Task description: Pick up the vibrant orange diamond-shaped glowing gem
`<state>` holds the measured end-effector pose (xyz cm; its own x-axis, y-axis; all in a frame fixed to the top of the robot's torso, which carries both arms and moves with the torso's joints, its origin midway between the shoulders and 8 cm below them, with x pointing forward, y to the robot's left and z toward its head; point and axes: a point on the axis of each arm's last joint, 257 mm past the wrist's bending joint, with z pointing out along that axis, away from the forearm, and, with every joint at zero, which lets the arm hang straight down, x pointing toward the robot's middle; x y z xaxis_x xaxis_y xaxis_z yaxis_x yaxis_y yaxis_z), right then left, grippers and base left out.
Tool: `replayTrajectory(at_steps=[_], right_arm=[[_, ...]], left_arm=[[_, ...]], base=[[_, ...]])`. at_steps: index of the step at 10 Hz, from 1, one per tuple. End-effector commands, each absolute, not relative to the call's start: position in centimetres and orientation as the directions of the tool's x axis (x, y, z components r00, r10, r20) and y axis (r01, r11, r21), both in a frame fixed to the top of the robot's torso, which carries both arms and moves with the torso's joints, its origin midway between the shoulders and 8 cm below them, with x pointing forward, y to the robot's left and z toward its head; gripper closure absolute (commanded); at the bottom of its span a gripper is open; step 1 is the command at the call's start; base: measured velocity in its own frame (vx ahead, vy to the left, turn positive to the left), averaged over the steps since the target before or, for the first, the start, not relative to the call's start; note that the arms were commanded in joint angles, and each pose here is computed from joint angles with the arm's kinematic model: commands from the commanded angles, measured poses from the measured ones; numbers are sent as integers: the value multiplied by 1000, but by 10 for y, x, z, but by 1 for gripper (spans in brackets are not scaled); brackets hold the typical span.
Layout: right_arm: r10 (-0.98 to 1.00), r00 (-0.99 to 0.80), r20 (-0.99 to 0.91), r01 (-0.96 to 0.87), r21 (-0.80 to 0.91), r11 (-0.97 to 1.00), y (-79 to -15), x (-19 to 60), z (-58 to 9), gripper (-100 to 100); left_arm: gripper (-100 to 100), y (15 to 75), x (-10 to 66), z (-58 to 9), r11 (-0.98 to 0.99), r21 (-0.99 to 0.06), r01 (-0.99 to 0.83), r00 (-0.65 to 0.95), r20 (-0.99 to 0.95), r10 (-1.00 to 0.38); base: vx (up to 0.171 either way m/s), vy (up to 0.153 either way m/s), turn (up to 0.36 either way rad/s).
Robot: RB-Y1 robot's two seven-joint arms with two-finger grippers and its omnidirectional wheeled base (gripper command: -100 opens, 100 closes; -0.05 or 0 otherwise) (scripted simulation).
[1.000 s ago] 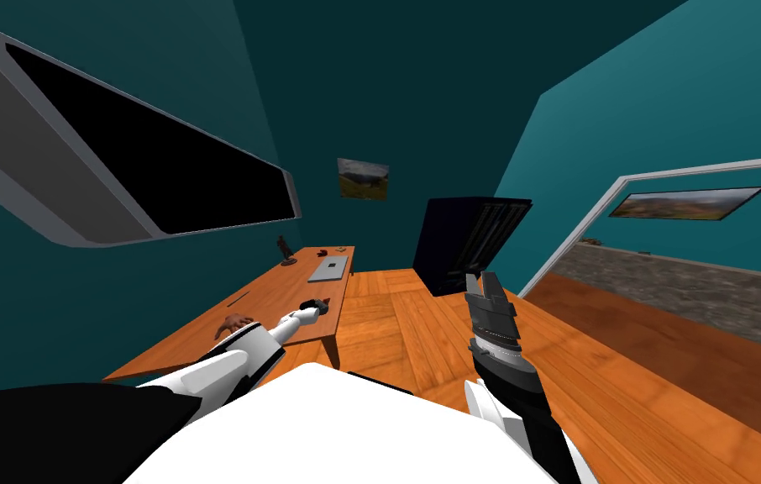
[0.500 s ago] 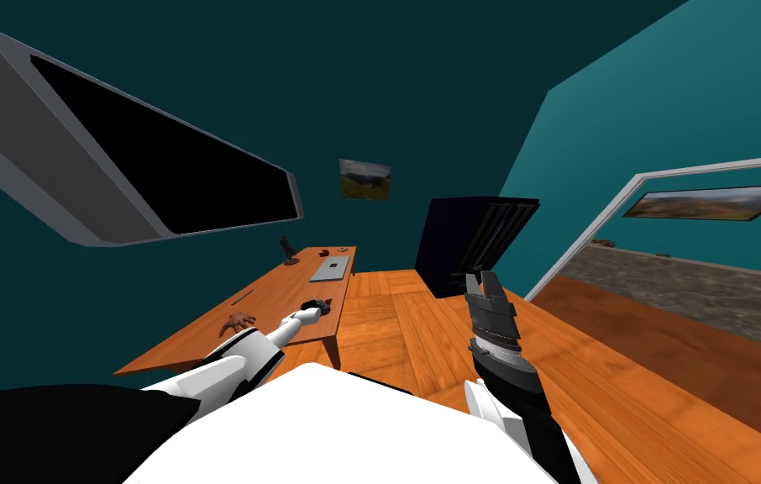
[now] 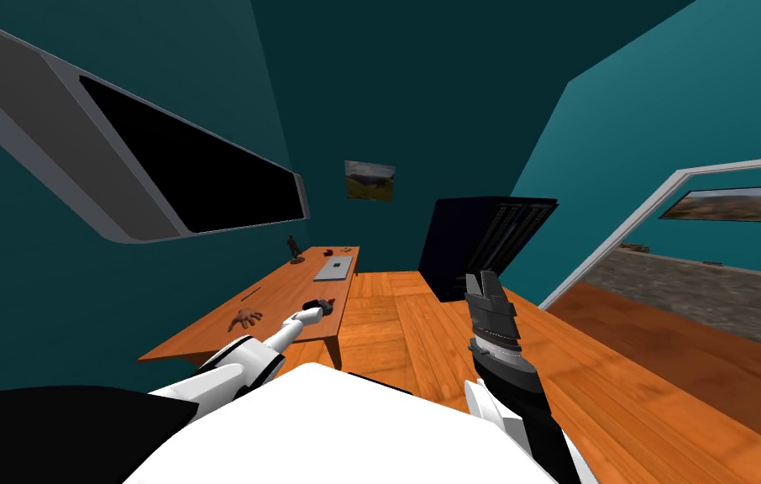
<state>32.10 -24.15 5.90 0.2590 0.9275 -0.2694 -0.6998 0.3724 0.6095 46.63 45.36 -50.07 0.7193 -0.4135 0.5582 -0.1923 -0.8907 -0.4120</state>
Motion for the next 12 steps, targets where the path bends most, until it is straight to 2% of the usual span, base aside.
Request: replayTrajectory(at_steps=[1,12], right_arm=[[928,259,-269,-700,610,372,-242,321,59,0],[928,259,-269,-700,610,372,-242,321,59,0]], left_arm=[[100,444,464,-502,-888,-407,-216,712,556,-428],[100,430,464,-481,-850,-443,-285,660,553,-509]], base=[[43,-17,154],[40,-19,110]])
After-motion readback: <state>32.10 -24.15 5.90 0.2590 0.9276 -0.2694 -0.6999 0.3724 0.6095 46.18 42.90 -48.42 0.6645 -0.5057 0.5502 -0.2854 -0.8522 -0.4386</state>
